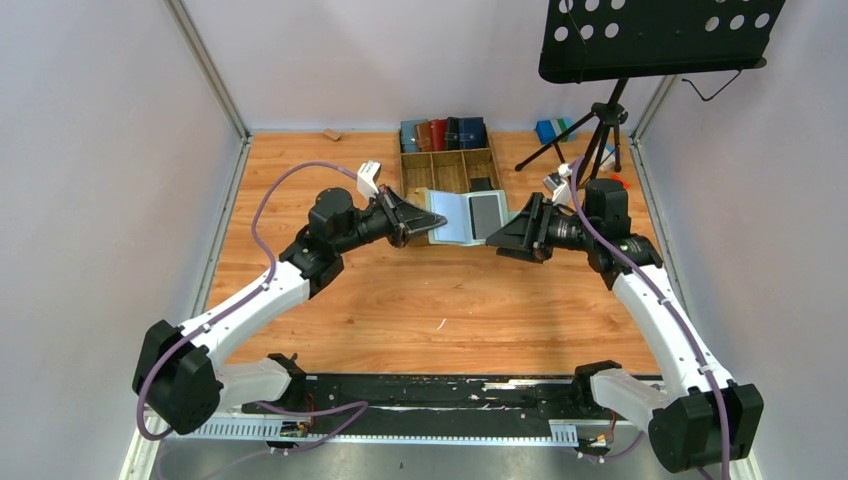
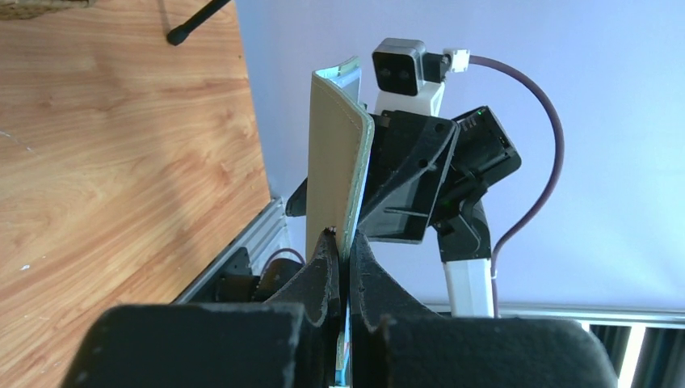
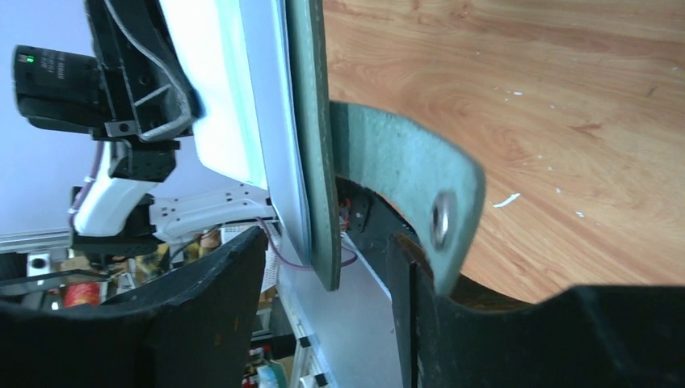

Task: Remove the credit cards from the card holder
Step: Remove the credit card from the card holder.

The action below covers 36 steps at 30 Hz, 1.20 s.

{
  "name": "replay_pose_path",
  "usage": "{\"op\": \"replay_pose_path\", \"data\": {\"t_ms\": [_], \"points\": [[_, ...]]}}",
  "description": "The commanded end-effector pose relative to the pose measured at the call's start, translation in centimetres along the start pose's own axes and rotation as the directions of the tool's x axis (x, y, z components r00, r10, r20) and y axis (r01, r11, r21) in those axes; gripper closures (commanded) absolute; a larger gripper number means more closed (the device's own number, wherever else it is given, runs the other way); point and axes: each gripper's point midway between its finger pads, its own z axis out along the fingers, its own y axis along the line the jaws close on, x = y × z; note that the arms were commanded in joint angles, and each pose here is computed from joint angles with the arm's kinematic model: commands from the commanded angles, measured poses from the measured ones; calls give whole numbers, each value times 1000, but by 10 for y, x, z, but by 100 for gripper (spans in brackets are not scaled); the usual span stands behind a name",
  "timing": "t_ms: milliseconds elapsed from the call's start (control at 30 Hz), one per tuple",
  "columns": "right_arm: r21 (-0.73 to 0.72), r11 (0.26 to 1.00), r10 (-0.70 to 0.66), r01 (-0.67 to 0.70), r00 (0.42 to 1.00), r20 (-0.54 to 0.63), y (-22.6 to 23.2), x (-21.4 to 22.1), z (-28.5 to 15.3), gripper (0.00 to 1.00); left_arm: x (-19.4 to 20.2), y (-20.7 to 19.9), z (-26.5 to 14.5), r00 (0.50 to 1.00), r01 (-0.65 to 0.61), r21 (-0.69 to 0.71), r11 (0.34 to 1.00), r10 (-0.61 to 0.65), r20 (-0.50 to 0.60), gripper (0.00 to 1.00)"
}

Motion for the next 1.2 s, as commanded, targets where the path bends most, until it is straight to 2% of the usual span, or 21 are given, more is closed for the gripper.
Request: {"op": "replay_pose_path", "data": {"t_ms": [0, 200, 400, 500, 633, 700, 767, 833, 900, 933, 1000, 1067, 1100, 1167], "points": [[-131, 991, -8, 9, 1000, 14, 29, -9, 0, 45, 3, -30, -11, 1000, -21, 110, 994, 21, -5, 100], [-171, 985, -23, 27, 1000, 20, 41, -14, -1, 51, 9, -24, -19, 1000, -19, 93, 995, 21, -12, 100], [-169, 985, -20, 23, 1000, 20, 39, -14, 1, 59, 20, -17, -20, 998, 3, 87, 996, 3, -65, 100], [-170, 985, -9, 11, 1000, 16, 36, -11, 1, 72, 21, -15, -21, 998, 7, 86, 996, -1, -68, 100], [-175, 985, 3, 0, 1000, 20, 34, -9, 1, 98, 23, -10, -22, 997, 19, 80, 997, -13, -70, 100], [-174, 985, 7, -4, 1000, 15, 34, -8, 1, 100, 23, -3, -24, 998, 20, 54, 998, -17, -58, 96], [-168, 986, 5, -2, 1000, 13, 33, -7, 1, 100, 23, 14, -25, 999, 20, -29, 999, -21, -48, 83], [-152, 988, 4, -2, 1000, 15, 29, -7, 2, 100, 21, 38, -30, 999, -6, -184, 983, -1, -37, 71], [-117, 993, -6, 9, 1000, 25, 24, -8, 2, 100, 21, 78, -50, 998, -54, -420, 906, 37, -48, 65], [-77, 997, -15, 18, 999, 37, 18, -9, 2, 100, 12, 92, -59, 997, -74, -520, 851, 76, -18, 64], [54, 998, -27, 24, 998, 51, -3, -9, -1, 100, 5, 111, -81, 994, -85, -658, 749, 108, -5, 64], [144, 987, -82, 71, 994, 66, -19, -12, -4, 100, 0, 107, -85, 989, -117, -681, 722, 146, -15, 64], [168, 983, -92, 80, 994, 66, -23, -12, -5, 100, 1, 103, -82, 988, -135, -666, 734, 155, -29, 64], [176, 980, -103, 91, 993, 62, -24, -12, -5, 100, 3, 82, -66, 982, -177, -578, 797, 182, -50, 67]]}}
